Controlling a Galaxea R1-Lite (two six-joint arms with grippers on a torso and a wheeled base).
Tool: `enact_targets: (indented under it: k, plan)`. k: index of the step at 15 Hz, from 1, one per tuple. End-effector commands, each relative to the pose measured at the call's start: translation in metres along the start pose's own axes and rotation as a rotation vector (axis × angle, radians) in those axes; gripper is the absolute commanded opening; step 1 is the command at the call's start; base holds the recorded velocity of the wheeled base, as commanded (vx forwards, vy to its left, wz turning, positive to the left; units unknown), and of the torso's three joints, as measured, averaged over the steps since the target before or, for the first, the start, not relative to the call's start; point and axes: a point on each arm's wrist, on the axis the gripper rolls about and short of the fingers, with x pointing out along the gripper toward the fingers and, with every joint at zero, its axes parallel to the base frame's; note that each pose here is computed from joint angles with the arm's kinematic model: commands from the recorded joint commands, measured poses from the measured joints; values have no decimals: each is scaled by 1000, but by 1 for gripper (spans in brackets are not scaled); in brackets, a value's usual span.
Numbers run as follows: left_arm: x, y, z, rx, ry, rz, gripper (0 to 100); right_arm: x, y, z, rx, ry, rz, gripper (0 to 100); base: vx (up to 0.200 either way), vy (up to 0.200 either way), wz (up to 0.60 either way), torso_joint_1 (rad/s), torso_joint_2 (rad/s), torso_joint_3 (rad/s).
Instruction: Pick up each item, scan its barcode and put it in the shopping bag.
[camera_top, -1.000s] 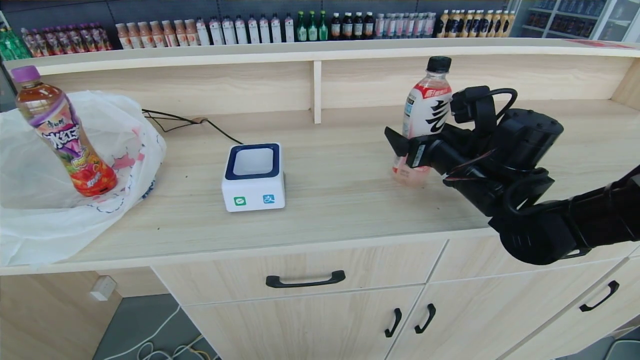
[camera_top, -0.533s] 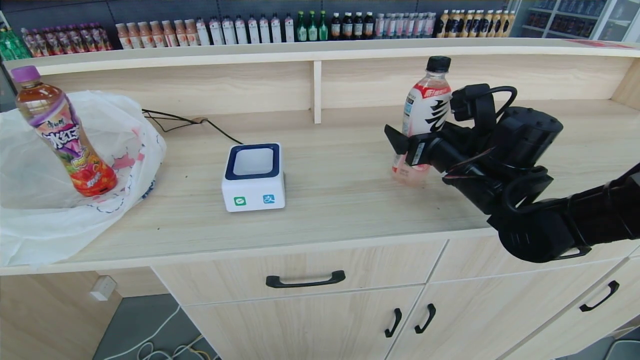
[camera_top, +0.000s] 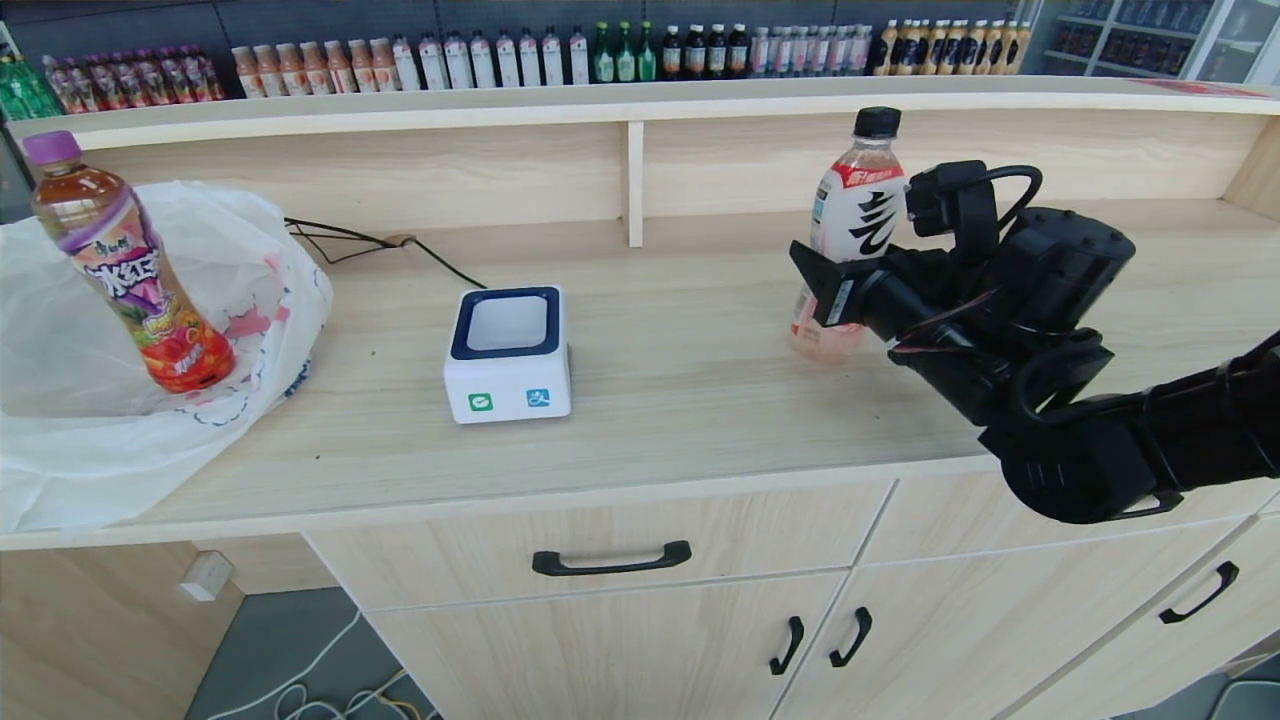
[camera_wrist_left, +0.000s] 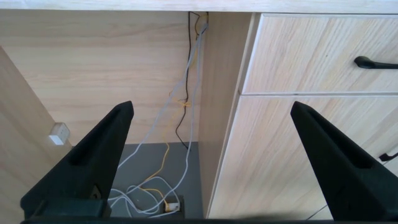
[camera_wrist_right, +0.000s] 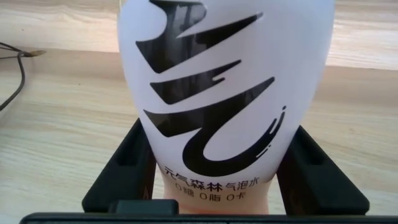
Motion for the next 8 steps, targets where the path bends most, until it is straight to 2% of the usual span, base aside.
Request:
enact_targets:
  k: [1, 8]
  plan:
    - [0, 0, 0, 0, -1, 0, 100, -2, 0, 7, 2, -18, 0, 0, 0, 0, 0, 0, 0, 0]
    - [0, 0, 0, -2, -1, 0, 100, -13, 0, 26, -19, -54, 3, 0, 0, 0, 0, 0, 0, 0]
